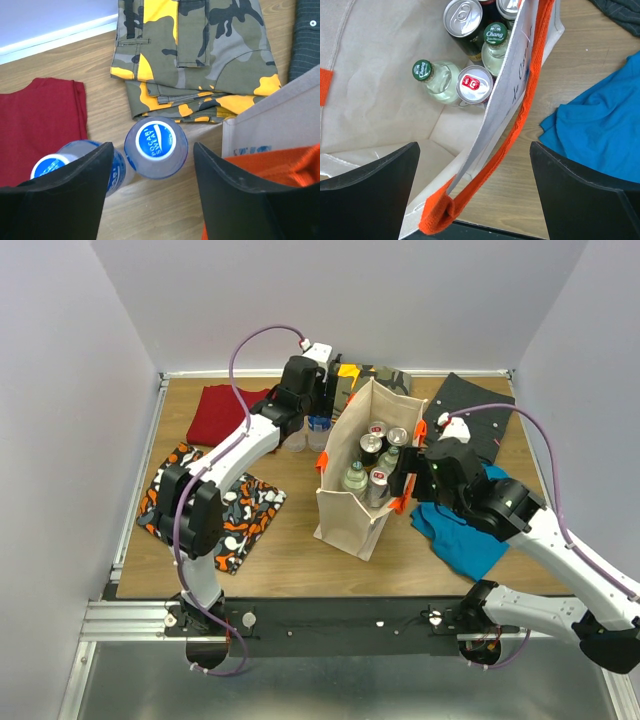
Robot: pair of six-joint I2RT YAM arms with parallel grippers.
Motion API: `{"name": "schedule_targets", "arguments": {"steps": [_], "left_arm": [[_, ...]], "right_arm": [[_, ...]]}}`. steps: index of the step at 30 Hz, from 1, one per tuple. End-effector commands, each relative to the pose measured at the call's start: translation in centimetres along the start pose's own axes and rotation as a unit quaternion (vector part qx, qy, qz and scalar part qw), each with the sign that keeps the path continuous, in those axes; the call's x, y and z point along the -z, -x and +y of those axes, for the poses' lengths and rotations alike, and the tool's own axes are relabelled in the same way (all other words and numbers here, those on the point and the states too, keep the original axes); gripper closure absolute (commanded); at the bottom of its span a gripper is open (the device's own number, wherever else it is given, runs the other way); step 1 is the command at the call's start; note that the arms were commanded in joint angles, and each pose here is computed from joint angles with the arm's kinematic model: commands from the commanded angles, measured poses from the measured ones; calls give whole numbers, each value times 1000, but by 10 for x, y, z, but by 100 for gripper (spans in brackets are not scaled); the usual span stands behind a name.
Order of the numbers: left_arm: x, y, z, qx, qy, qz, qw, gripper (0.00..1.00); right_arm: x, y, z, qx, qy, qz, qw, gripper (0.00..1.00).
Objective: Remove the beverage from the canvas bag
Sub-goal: Place the drink at the center of the board.
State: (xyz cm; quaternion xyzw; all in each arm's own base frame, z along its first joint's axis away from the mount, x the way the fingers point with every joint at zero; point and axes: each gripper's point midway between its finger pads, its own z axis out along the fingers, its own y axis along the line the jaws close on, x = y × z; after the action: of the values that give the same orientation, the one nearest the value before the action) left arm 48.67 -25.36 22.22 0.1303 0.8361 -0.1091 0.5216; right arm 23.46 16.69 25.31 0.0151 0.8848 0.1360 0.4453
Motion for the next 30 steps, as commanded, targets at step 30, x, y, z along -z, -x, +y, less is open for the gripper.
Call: {"name": "schedule_targets", "arguments": {"steps": [30], "left_arm": [[157, 28, -130, -63, -168, 19, 984, 1]], "right_arm": [[-7, -5, -12, 77, 17, -49, 996, 0]]}}
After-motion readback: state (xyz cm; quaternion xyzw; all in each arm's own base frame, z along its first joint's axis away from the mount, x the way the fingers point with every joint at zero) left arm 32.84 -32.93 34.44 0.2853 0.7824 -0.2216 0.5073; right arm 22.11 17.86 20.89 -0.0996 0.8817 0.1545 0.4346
